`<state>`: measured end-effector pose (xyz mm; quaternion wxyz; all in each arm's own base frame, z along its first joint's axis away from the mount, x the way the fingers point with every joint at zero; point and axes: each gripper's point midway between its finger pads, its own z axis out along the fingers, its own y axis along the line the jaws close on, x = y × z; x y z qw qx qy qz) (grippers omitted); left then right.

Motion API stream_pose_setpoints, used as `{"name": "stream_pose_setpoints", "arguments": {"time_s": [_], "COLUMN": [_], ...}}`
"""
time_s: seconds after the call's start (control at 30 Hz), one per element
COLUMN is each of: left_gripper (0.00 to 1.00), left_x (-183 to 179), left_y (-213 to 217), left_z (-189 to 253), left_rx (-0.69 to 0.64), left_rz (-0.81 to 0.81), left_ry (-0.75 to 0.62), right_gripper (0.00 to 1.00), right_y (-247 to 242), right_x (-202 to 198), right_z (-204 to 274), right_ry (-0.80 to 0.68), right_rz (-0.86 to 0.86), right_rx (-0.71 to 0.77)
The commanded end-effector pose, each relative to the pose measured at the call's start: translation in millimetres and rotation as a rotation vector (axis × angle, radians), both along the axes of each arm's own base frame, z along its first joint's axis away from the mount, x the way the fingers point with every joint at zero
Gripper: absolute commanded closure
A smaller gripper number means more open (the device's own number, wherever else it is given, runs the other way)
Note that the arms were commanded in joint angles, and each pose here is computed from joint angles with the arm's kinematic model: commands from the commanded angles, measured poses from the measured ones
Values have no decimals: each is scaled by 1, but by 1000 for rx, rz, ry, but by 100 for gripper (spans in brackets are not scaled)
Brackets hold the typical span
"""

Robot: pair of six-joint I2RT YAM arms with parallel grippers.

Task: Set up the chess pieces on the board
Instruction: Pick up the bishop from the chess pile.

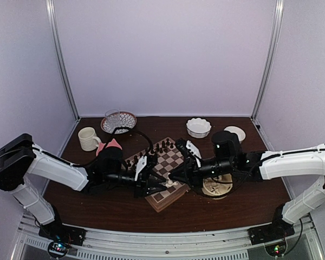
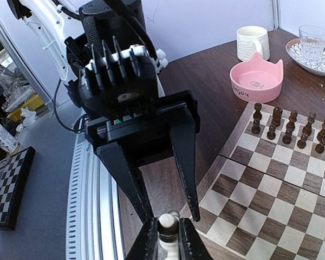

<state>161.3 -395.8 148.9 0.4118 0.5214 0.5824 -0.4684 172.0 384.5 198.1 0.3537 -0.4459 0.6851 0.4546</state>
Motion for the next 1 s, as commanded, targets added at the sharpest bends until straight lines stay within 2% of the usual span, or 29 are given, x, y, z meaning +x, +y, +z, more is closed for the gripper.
{"name": "stream_pose_setpoints", "arguments": {"time_s": [0.0, 0.33, 0.6, 0.7, 0.8, 0.97], "left_gripper": [63, 62, 72, 80, 97, 100], "left_x": [-1, 1, -1, -2, -3, 0], "left_y": [-9, -11, -13, -14, -14, -14], "left_z": [11, 6, 4, 5, 4, 3], "left_rx": [-32, -9, 3, 3, 16, 29], "left_rz": [-32, -29, -43, -49, -57, -39], "left_ry": [-36, -33, -36, -39, -38, -40], "right_gripper": [87, 87, 88, 88, 88, 88], "right_y": [4, 0, -1, -2, -3, -10], "right_x": [-1, 1, 1, 1, 4, 20], "right_z": [14, 18, 19, 20, 19, 13], "right_ry": [-29, -46, -52, -54, -60, -80], "right_rz": [11, -11, -18, -23, -38, -141], "right_rx": [32, 36, 38, 39, 34, -8]}}
